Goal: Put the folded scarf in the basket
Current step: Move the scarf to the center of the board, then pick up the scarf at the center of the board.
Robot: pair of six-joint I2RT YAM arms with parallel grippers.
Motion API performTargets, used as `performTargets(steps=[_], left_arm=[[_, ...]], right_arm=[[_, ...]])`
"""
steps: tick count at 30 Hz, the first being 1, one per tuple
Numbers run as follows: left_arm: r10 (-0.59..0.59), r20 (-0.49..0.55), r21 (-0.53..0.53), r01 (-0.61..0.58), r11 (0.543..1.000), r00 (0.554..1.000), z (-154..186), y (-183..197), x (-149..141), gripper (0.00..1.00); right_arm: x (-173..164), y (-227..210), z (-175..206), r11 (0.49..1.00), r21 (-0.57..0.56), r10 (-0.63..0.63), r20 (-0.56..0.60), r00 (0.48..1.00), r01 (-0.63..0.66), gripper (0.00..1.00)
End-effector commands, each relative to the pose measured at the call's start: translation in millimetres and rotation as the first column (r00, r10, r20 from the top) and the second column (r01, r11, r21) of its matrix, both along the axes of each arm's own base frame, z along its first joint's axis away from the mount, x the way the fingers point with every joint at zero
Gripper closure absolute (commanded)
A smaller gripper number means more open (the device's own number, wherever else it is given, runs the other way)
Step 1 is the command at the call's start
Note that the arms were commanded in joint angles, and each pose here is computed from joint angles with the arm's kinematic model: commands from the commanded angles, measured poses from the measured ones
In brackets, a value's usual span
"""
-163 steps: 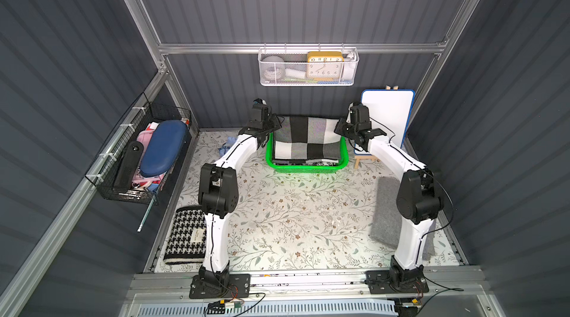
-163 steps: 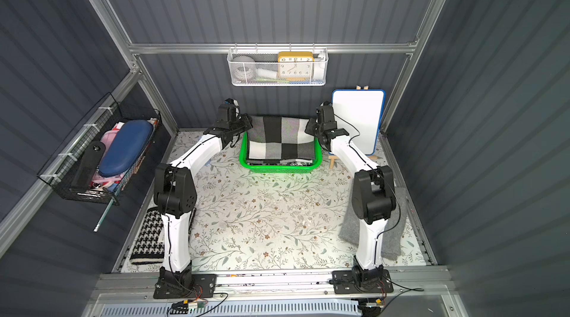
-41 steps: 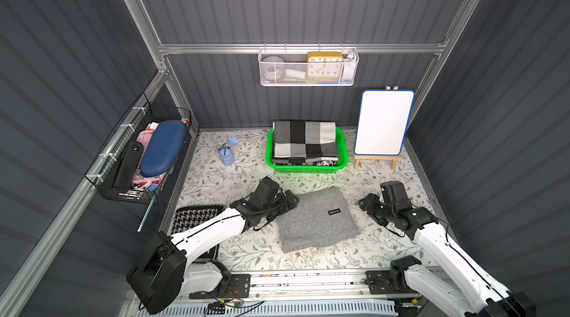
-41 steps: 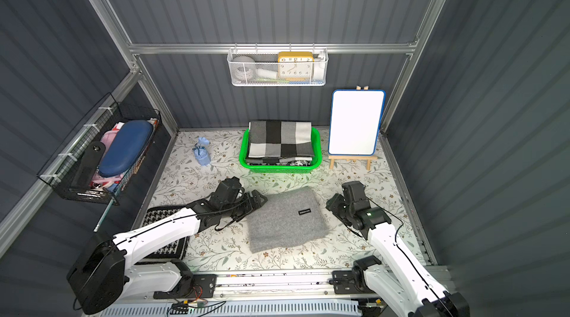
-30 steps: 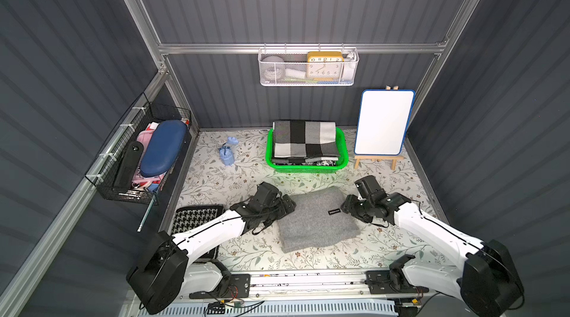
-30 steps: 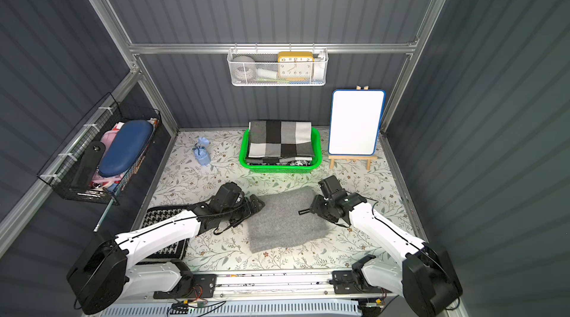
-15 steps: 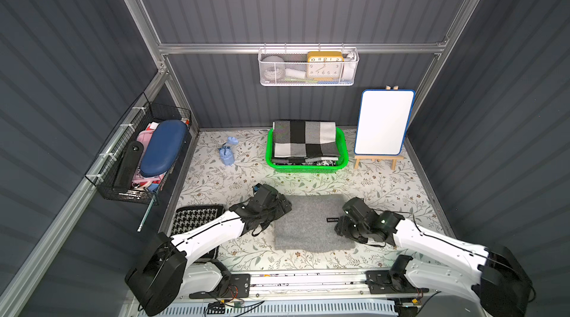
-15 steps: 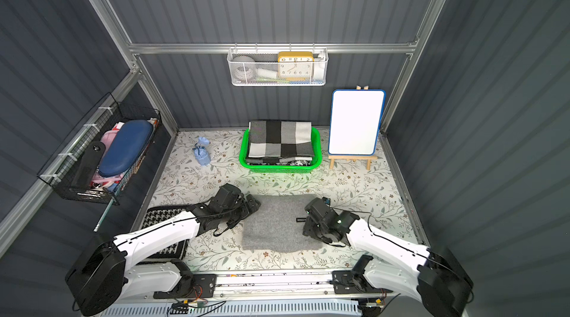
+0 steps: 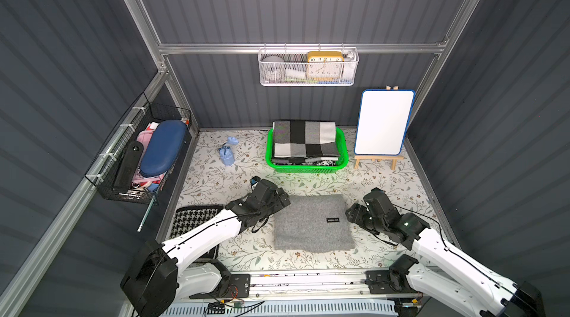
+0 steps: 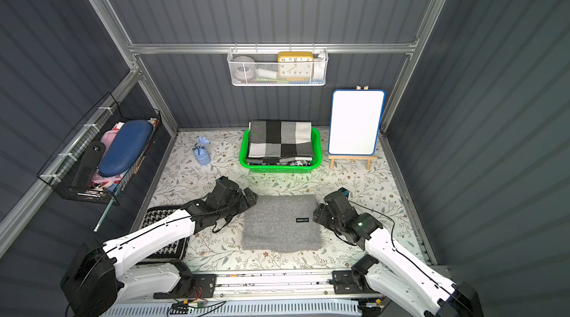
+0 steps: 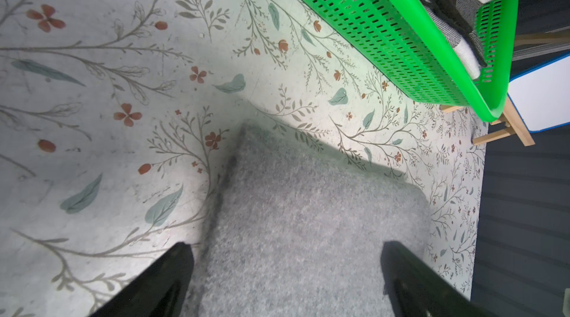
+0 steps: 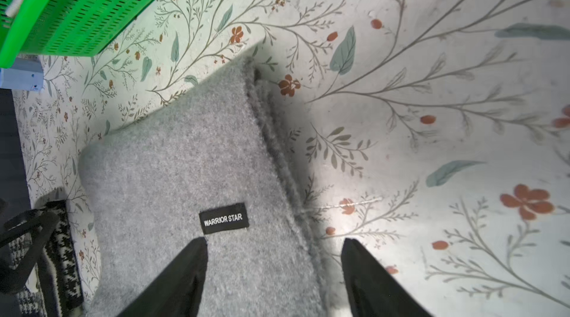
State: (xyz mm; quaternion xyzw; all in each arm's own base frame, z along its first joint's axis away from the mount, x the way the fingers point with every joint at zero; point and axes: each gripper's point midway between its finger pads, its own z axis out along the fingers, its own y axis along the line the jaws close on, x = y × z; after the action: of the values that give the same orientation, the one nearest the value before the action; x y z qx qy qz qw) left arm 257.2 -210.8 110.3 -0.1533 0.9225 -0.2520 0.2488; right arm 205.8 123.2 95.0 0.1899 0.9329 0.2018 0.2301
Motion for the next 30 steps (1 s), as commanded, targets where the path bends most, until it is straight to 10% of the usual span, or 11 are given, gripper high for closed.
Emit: performTargets(steps=[1, 30], left_arm=[[-0.095, 0.09, 0.069, 0.088, 0.994, 0.991, 22, -8, 16, 0.01], [-0.122, -0.073, 0.099, 0.129, 0.987, 0.99, -50, -10, 20, 0.01]], right_arm=[[26, -3, -2, 0.995, 0.095, -0.011, -0.034, 0.999, 0.014, 0.27], [72, 22, -60, 0.981, 0.195, 0.05, -0.231, 0.972, -0.004, 0.29]])
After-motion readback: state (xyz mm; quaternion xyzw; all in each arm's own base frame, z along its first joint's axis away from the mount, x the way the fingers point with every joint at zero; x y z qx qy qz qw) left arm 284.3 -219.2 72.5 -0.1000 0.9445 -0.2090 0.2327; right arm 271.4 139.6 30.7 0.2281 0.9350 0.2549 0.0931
